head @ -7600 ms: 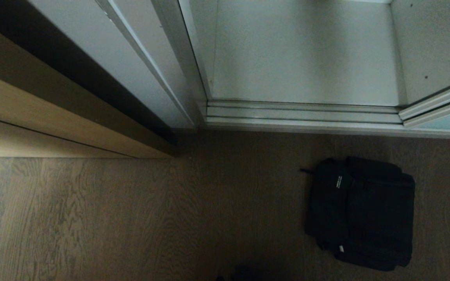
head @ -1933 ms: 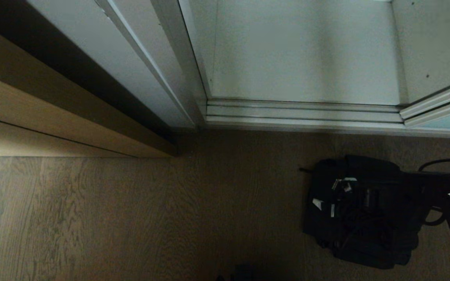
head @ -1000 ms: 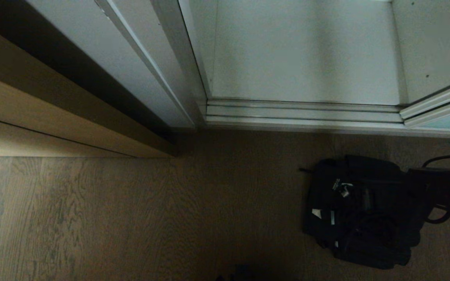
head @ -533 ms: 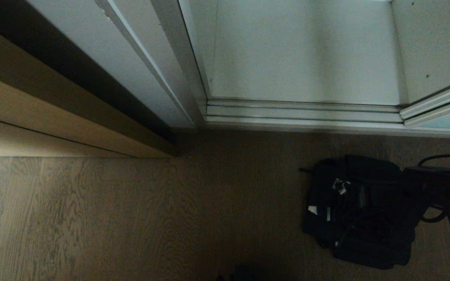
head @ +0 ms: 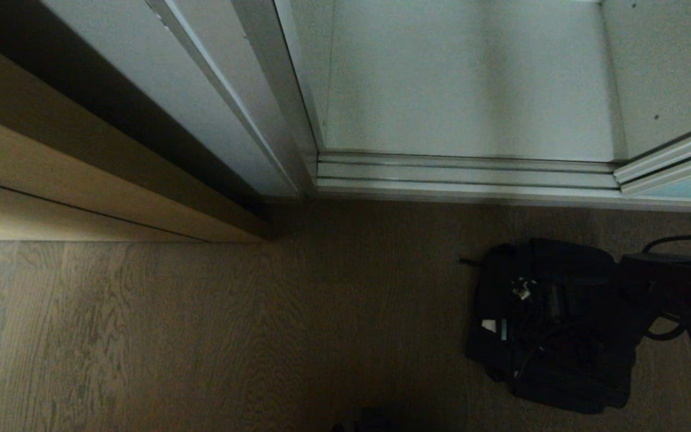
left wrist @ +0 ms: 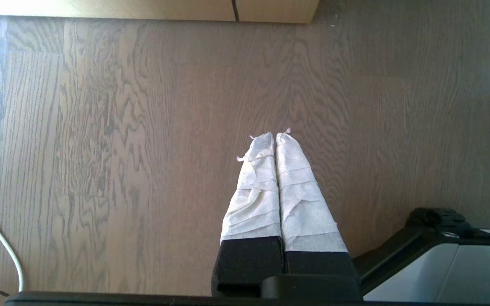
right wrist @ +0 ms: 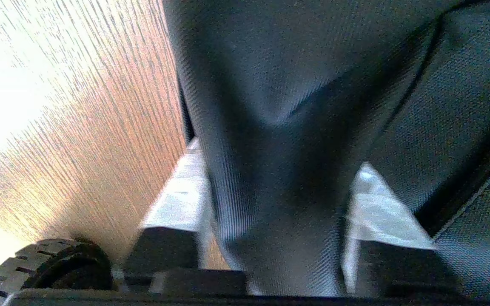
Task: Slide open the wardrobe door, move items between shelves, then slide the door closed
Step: Place the bag on the higher shelf
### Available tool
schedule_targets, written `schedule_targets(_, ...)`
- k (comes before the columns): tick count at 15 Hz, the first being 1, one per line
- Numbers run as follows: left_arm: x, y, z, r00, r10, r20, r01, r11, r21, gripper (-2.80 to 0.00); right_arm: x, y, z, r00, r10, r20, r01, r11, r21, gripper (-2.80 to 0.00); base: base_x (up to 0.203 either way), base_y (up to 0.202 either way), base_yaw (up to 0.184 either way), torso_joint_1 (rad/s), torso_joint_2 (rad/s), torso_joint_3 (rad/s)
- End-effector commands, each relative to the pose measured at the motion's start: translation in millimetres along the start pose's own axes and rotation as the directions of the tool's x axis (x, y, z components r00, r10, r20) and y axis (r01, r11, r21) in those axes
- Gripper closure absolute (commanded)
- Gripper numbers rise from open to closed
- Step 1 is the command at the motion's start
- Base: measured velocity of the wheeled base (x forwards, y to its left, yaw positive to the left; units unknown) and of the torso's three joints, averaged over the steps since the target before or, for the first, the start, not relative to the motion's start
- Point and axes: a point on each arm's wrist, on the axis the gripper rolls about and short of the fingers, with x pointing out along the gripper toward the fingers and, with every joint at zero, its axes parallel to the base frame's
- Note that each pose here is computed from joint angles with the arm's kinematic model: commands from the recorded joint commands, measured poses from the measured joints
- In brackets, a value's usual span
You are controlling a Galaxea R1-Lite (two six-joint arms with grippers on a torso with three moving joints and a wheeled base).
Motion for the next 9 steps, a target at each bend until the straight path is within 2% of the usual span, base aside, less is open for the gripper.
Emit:
schedule_targets(1,0,0.0,0,1.0,0.0,-0.001,0.0,1.0,0.0,0.0,0,0,2,1.0,0.002,0.01,-0.002,1.0,-0.001,0.0,0.0,0.0,0.0,0.0,0.0,0.0)
schedule_targets(6,0,0.0,0,1.0,0.001,-0.001,-0.001,1.0,0.0,0.0,-1,-2,1,1.0,-0.016,0.022,0.016,1.0,0.0,0.0,0.0,0.0,0.0,0.0,0.0,0.0)
schedule_targets(9,0,0.0,0,1.0,0.0,-0.001,0.0,1.0,0.0,0.0,-13,-6,19,0.991,-0.05,0.125,0.05,0.999,0.002,0.0,0.0,0.0,0.0,0.0,0.0,0.0)
